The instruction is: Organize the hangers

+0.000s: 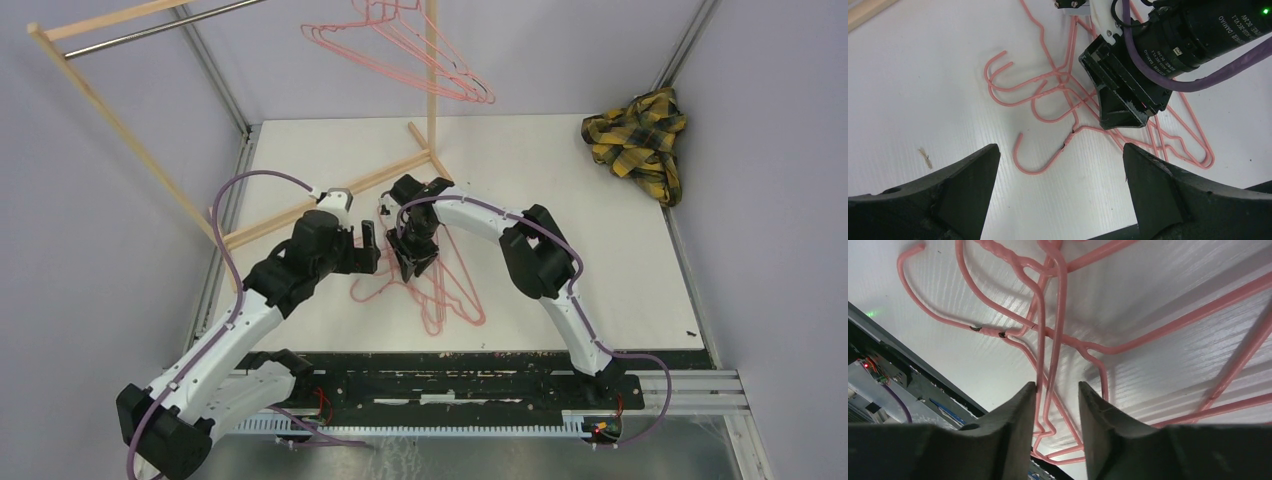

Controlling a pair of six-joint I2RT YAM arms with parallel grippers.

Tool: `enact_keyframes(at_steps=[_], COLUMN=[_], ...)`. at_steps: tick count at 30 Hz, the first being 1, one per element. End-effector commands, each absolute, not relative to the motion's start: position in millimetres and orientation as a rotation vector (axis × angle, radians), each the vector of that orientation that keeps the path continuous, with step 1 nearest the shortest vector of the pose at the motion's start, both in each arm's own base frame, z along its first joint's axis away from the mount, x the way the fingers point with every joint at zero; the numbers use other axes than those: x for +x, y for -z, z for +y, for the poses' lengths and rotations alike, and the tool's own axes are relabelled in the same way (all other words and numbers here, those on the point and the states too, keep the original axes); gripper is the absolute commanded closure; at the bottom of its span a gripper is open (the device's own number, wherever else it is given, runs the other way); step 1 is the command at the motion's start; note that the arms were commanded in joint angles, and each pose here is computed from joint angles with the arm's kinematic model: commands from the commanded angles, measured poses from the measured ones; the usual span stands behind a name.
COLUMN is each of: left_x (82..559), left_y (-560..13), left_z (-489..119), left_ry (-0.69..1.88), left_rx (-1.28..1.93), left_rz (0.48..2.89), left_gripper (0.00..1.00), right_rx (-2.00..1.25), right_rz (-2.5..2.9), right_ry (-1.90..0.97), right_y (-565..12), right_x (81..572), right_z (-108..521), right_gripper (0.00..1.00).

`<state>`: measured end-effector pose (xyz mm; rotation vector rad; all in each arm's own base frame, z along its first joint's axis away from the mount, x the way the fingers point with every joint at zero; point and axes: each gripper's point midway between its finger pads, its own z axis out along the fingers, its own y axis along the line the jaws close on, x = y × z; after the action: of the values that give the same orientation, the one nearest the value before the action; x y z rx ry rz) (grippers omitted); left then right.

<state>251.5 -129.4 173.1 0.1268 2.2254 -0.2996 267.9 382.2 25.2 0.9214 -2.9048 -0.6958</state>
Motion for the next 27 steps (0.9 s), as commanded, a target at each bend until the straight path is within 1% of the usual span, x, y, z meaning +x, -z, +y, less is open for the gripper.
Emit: enact_keyframes(at_steps=[1,2,6,8,9,12,14,15,17,18,21,24,27], left_x=[251,249,246,245,245,243,242,242,242,242,244,245,244], left_y=[-185,-183,-184,-185,-186,-186,-184,-184,-184,-185,-188,-186,-181], left_z=[-127,-126,-126,-126,-127,-130,-132,-133,-135,-136,-142,-147,-148], left_ry=[0.322,0.317,0.323,0.331,0.336,0.360,0.374,0.380,0.390,0.399,0.433,0.467,0.478], left_rx=[0.056,0.059,0.069,0.070,0.072,0.086,0.097,0.100,0.103,0.105,0.105,0.091,0.082], left_rz=[2.185,2.192,2.196,2.192,2.190,2.190,2.192,2.191,2.184,2.180,2.169,2.168,2.175], left_gripper=[0.01,0.01,0.01,0.02,0.02,0.02,0.02,0.02,0.02,0.02,0.03,0.03,0.04], right_rx=[0.943,0.936,0.935,0.944,0.948,0.953,0.962,0.962,0.944,0.929,0.831,0.700,0.594], right_rz=[-2.907,-2.905,-2.921,-2.945,-2.963,-2.997,-3.006,-3.008,-3.011,-3.016,-3.017,-2.963,-2.904], right_ry=[0.735,0.737,0.745,0.742,0.741,0.770,0.845,0.883,0.961,1.003,1.107,1.233,1.353], right_y=[-21,-20,-28,-37,-43,-68,-93,-104,-123,-131,-134,-129,-122], right_x=[271,270,271,273,275,279,280,280,281,283,293,304,313], right_z=[387,387,386,384,384,383,385,386,389,390,392,401,417], right_gripper=[0.59,0.64,0.90,0.98,0.99,0.99,0.99,0.98,0.90,0.88,0.84,0.85,0.82])
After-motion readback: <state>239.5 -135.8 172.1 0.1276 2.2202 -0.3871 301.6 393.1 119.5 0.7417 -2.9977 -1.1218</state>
